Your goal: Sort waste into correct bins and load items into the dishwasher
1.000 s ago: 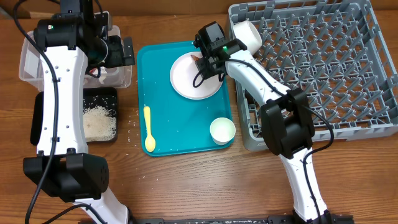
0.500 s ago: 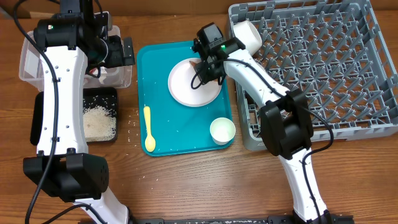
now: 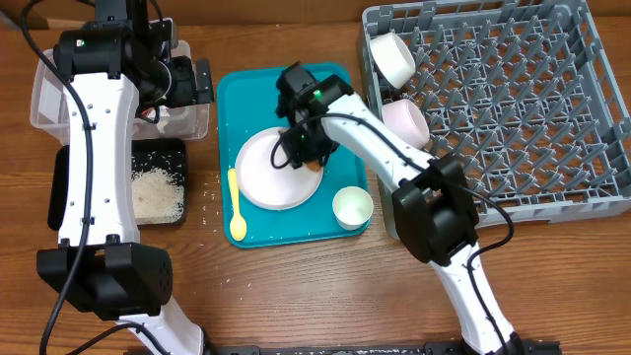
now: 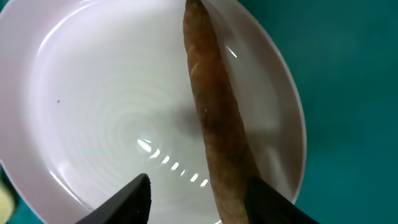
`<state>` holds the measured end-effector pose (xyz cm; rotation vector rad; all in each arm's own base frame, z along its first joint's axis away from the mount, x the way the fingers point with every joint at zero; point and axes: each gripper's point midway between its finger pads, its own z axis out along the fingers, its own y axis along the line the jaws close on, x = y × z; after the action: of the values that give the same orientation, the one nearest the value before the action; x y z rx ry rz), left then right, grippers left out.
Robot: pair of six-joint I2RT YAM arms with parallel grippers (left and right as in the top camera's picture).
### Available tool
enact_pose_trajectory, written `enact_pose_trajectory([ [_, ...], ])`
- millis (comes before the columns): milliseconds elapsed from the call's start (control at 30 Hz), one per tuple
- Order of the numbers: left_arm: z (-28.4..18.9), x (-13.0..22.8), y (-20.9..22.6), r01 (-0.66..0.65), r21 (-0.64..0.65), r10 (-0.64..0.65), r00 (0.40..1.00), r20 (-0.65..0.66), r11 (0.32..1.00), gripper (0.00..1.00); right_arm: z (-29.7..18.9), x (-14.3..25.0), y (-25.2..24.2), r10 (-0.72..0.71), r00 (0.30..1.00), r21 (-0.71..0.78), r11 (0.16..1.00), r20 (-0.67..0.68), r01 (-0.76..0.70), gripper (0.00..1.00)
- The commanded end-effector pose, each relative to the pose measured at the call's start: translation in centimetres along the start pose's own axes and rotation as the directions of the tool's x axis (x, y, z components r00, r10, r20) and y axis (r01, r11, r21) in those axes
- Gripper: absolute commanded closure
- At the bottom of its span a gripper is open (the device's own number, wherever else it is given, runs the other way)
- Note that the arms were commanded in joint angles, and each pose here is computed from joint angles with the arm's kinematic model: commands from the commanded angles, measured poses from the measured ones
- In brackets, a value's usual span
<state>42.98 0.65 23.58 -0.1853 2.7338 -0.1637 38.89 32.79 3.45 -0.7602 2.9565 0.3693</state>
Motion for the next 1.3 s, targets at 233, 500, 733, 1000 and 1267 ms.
enact_pose_trajectory([
  [233,0.4,-3.0,-0.2,-0.022,0.002,0.021,0.994,0.112,1.000,0.00,-7.9,-1.8,2.3,0.057,0.993,-0.129,0.991,0.107,-0.043,0.49],
  [500,0.3,-3.3,-1.9,-0.018,0.103,0.005,0.992,0.122,0.994,0.00,-20.4,-2.2,-4.4,0.194,0.938,-0.129,0.978,0.287,-0.162,0.41],
  [733,1.6,3.4,-5.4,-0.011,0.185,0.041,0.987,-0.156,0.983,0.00,-25.1,0.7,-12.2,0.354,0.880,-0.114,0.935,0.317,-0.335,0.37],
  [1000,11.6,11.4,-10.9,-0.006,0.089,0.032,0.957,-0.289,0.996,0.27,-25.5,3.8,-17.4,0.473,0.840,-0.082,0.879,0.266,-0.469,0.37],
  [1267,17.8,13.2,-13.2,-0.006,0.138,0.033,0.980,-0.194,0.990,0.37,-25.4,4.2,-17.2,0.476,0.844,-0.075,0.878,0.249,-0.473,0.37],
])
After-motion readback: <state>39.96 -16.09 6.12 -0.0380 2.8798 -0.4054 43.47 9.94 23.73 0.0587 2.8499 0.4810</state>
